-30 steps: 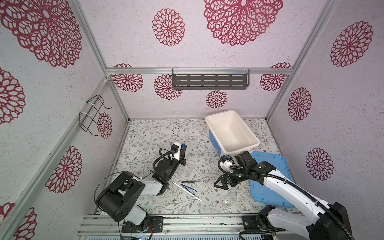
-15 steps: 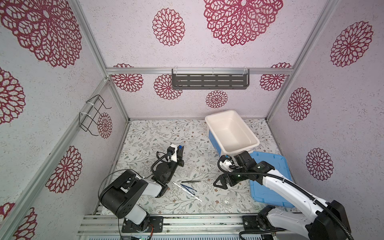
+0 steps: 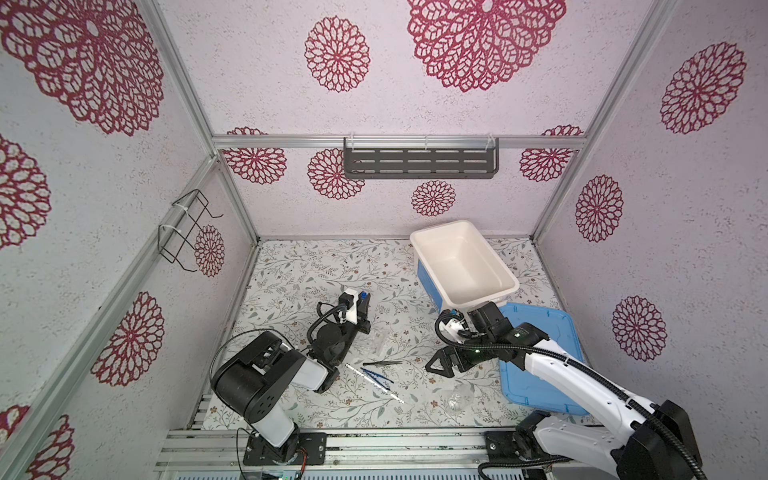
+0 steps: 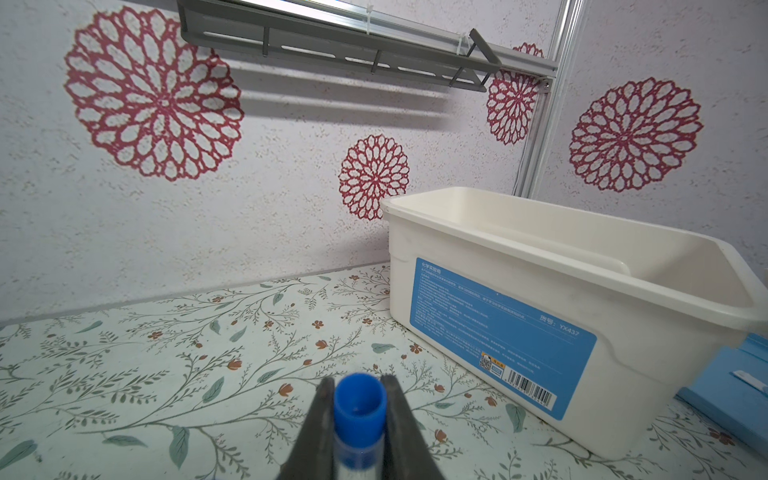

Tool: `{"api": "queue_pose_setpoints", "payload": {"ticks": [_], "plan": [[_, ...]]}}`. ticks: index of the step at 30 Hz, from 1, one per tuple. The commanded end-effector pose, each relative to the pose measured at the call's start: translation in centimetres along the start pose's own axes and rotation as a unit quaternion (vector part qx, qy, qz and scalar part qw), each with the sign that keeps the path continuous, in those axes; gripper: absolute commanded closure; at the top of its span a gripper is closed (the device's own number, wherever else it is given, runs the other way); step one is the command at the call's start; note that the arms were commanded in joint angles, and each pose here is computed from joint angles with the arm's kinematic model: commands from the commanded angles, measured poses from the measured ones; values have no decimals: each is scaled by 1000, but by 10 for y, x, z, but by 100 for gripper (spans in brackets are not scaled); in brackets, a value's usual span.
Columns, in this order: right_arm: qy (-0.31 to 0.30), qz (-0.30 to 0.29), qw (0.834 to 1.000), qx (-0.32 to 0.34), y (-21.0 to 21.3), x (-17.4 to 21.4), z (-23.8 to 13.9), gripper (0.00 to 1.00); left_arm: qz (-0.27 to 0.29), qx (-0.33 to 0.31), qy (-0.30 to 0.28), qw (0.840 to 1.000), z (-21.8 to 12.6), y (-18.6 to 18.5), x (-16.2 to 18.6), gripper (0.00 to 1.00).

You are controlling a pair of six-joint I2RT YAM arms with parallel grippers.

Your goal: Organize the chemistry lab equipment

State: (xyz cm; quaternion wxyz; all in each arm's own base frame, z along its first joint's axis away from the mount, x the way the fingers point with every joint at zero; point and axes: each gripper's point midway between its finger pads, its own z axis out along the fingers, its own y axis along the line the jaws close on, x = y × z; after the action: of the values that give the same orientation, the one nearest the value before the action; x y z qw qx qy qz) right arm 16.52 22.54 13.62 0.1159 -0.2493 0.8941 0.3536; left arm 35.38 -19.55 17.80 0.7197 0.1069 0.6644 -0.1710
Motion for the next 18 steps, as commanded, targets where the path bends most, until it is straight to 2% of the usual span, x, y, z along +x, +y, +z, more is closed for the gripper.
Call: {"api": "queue_pose_setpoints", "payload": {"ticks": [1,10,18], "plan": [[-6,-1,1000,-17,8,-3,-3,1,-2,5,-3,1000,3,-2,-1,92],[-3,8,1000,-24,8,4,-1,1,18,-7,-3,1000,7,3,0,92],[-8,16,999,-28,9,1,0,1,11,-12,0,1000,6,6,2,92]]}}
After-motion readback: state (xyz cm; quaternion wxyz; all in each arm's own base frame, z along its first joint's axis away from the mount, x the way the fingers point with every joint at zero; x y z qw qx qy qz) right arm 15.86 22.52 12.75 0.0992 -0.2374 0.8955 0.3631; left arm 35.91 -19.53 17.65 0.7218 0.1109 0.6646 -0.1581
